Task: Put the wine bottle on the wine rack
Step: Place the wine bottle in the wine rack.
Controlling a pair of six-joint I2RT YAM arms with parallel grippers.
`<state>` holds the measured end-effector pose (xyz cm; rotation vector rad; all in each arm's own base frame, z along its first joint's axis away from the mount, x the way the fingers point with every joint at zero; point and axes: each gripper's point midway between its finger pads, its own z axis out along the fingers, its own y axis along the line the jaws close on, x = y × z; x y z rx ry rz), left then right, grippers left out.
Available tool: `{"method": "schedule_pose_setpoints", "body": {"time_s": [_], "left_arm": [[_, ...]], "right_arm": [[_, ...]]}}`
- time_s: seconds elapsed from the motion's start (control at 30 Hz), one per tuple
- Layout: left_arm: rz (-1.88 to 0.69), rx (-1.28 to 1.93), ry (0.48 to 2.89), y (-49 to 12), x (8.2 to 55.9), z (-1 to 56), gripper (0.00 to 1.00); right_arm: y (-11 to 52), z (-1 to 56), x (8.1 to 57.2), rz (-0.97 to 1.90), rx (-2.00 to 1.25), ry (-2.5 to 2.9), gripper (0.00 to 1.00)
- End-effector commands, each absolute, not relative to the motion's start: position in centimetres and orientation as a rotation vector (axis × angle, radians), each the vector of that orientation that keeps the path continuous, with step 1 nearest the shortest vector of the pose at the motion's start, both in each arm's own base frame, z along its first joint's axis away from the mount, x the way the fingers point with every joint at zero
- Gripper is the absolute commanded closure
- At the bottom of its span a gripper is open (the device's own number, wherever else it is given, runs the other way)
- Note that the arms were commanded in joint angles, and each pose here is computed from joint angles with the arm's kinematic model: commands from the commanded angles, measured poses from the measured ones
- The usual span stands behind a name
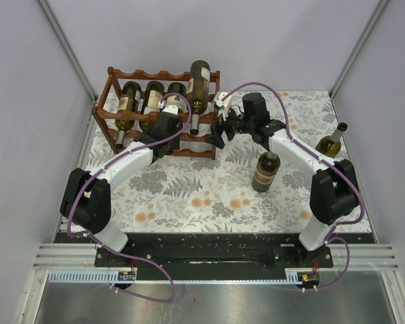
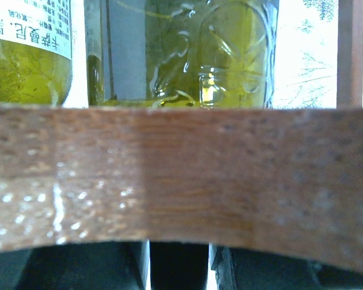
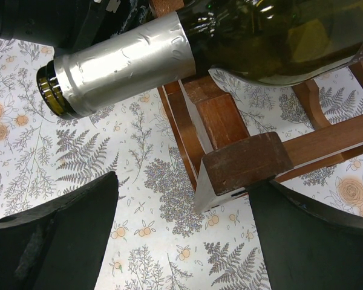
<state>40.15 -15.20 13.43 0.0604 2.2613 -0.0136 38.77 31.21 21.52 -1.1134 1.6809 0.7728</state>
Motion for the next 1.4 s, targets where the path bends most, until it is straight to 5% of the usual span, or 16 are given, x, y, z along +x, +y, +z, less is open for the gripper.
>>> {"method": "schedule_pose_setpoints", "body": {"time_s": [0.0,0.43,1.03,1.37], "left_arm": [[-0.096,-0.013,2.017,-16.2,45.1,20.3,0.65],[-0.077,-0.006,1.986,-15.9,45.8,20.6,0.5],[-0.07,0.005,1.942,-15.3,45.0,20.9,0.47],[-0.055,0.032,1.858,-14.1,43.4,23.6,0.34]], "right_arm": [[31.9,22.2,35.0,0.9,-1.156,1.703,0.06],[31.8,22.0,35.0,0.904,-1.156,1.714,0.06],[31.8,21.6,34.9,0.905,-1.159,1.724,0.06],[31.5,22.5,35.0,0.871,-1.165,1.702,0.06]]}}
